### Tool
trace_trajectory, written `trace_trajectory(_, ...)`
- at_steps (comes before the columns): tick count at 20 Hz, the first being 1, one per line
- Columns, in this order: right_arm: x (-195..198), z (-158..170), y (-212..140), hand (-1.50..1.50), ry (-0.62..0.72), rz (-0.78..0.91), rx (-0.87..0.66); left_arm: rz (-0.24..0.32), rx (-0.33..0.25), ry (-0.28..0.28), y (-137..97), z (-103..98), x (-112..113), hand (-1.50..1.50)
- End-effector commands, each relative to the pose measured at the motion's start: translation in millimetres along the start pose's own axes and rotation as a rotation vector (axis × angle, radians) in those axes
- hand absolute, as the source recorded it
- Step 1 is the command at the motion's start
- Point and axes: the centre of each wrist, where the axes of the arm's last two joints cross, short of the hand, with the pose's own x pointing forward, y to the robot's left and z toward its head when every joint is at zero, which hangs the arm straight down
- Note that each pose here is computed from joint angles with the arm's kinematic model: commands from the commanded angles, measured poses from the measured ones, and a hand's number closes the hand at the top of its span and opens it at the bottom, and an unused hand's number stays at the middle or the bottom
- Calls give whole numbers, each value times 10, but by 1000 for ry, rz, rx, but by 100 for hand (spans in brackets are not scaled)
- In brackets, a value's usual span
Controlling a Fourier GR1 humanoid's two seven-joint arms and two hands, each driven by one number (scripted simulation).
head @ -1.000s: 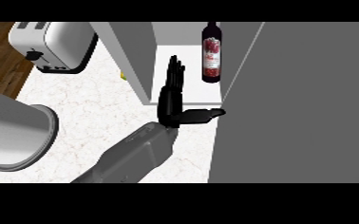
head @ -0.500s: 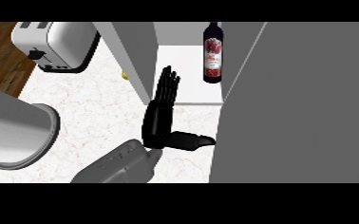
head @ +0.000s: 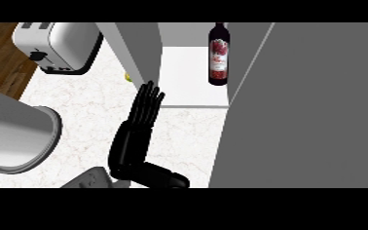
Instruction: Pick up the wine, place it into the cabinet and close the cabinet
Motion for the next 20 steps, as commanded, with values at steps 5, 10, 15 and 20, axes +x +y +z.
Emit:
trace_trajectory(5, 86, 173, 155, 150, 2, 0, 209, 7, -61, -5, 353, 283, 593, 150)
trace_trajectory(10, 212, 154, 444, 150, 7, -115, 310, 20, -40, 17, 542, 562, 744, 150)
trace_trajectory(15, 301, 150, 626, 150, 2, -137, 406, 0, 23, -3, 948, 802, 819, 150)
trace_trajectory(20, 380, 109, 962, 150, 3, -180, 508, 27, 56, -22, 1237, 958, 965, -150)
